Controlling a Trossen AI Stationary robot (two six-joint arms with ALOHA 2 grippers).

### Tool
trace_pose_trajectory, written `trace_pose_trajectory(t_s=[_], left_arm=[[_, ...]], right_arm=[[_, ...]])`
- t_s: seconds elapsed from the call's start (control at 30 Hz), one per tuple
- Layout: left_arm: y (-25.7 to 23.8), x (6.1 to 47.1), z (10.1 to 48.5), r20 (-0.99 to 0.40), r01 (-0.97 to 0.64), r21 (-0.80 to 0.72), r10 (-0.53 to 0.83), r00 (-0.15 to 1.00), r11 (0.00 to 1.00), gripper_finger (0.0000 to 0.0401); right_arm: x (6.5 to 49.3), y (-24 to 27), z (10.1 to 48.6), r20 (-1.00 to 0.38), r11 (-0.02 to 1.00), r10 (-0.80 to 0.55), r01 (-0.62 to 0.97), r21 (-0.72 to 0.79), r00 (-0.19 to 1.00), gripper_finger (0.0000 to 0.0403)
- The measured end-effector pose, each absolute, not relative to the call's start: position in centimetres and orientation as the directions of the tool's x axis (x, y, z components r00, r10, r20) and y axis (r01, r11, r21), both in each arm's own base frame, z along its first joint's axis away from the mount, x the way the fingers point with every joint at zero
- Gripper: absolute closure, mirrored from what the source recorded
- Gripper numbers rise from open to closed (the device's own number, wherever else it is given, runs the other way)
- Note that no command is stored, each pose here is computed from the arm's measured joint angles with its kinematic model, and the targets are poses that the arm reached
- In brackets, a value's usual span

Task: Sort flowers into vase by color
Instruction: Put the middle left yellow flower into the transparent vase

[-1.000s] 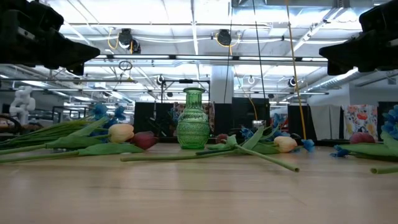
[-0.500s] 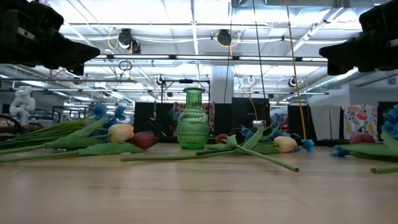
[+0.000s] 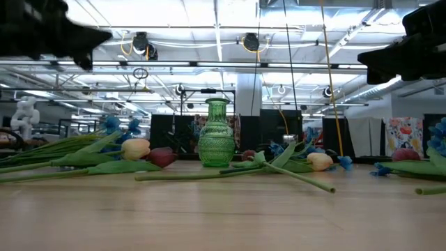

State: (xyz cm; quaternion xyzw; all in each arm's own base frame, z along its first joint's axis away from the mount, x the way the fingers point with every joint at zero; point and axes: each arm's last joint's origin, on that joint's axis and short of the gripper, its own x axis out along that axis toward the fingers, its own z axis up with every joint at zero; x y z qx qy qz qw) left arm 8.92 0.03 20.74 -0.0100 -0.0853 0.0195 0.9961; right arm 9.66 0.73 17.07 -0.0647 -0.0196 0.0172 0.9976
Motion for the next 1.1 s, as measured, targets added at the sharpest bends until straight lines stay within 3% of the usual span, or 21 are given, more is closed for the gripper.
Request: trace_pose_trajectory(t_s=[0.13, 0.43, 0.67, 0.83, 0.97, 1.1], left_arm=[[0.0, 8.0, 24.5, 0.135, -0.035, -0.020, 0.037, 0.990, 0.999, 0.0397], [-0.1, 6.4, 37.2, 0.184, -0.012, 0.096, -0.006, 0.983, 0.995, 0.0399], [-0.1, 7.4, 44.8, 0.080, 0.003, 0.084, -0.010, 0.997, 0.996, 0.0400], [-0.1, 10.1, 45.4, -0.064, 0.018, 0.107, -0.011, 0.998, 0.994, 0.0400], [0.0, 11.4, 43.7, -0.230, 0.009, 0.168, 0.030, 0.973, 0.986, 0.0399], [0.0, 12.6, 41.0, -0.326, -0.010, 0.094, 0.040, 0.945, 0.996, 0.0392]], right_arm=[[9.7, 0.7, 17.1, 0.037, 0.991, 0.037, -0.031, -0.130, 0.999, 0.0403], [9.7, 0.7, 17.1, 0.037, 0.990, 0.038, -0.032, -0.137, 0.999, 0.0403], [9.7, 0.7, 17.1, 0.037, 0.990, 0.038, -0.033, -0.140, 0.999, 0.0403], [9.7, 0.7, 17.1, 0.037, 0.990, 0.039, -0.033, -0.140, 0.999, 0.0403], [9.7, 0.7, 17.1, 0.037, 0.990, 0.039, -0.034, -0.140, 0.999, 0.0403], [9.7, 0.7, 17.2, 0.050, 0.999, 0.040, -0.038, -0.031, 0.998, 0.0403]])
